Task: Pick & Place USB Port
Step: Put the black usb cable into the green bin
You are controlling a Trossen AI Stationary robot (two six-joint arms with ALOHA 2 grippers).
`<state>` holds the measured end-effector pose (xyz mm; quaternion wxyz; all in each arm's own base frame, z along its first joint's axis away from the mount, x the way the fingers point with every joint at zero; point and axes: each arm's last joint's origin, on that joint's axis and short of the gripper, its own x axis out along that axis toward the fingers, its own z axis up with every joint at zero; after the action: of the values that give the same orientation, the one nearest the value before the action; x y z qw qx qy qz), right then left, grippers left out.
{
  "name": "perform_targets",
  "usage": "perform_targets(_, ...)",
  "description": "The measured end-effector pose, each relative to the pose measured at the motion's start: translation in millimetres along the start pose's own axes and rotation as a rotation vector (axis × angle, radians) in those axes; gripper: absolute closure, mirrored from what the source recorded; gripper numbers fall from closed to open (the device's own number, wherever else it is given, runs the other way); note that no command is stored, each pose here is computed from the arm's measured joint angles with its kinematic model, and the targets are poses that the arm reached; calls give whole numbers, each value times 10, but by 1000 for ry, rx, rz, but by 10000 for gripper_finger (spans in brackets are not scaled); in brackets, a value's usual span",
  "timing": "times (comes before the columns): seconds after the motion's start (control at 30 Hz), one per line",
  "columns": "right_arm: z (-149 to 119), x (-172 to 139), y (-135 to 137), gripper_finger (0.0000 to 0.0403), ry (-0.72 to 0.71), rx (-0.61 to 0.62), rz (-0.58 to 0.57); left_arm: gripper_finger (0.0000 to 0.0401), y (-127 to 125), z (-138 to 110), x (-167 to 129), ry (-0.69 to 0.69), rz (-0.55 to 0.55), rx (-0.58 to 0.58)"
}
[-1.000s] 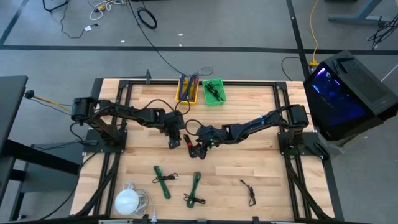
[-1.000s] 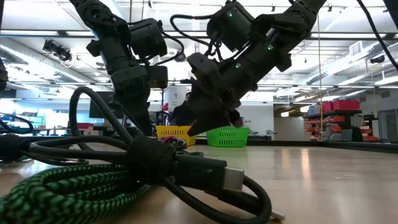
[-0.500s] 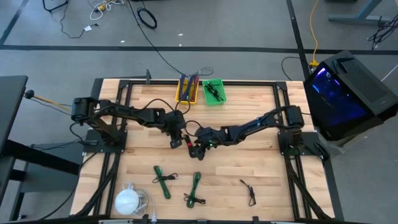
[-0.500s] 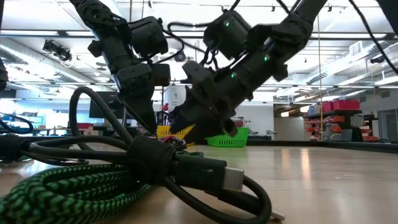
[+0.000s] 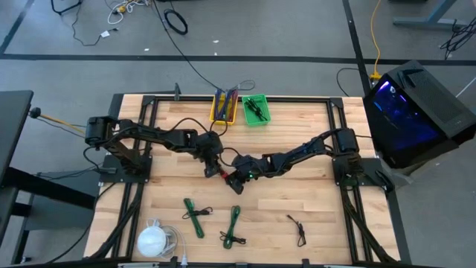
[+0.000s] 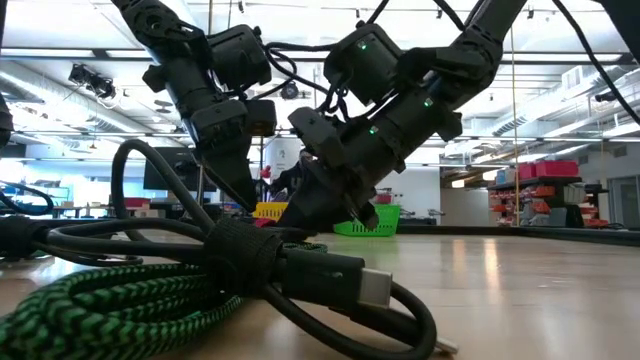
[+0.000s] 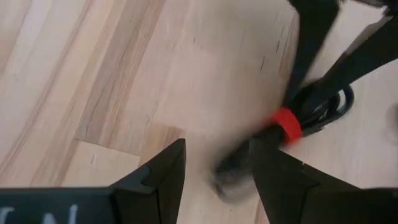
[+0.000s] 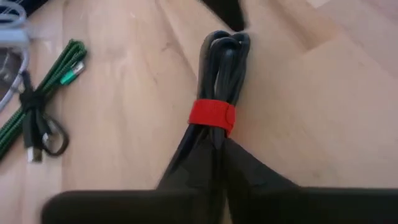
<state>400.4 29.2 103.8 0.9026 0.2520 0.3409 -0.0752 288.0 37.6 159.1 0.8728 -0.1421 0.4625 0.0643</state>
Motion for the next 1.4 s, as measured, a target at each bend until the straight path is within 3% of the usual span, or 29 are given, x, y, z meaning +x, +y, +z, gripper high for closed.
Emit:
perform_targets(0.27,132,-148,-76,397,13,-49,-35,220,-2,10,0,-11,-2,0)
perform_targets(0.63,622,-856,-475,399,-32,-57,-379,220,5,22,-1,-26,23,0)
perform_targets(0.8,813,-1109,-642,399,-109,-30,-479,220,4,30,-2,-35,24,1)
perform_targets(1.1,986,-1208,-1075,399,-179,55,-623,220,-11,105,-7,-113,12,7)
perform_targets(1.4,1154,-1342,-1414,399,-271,127,-673,220,-29,190,-20,-203,-6,15)
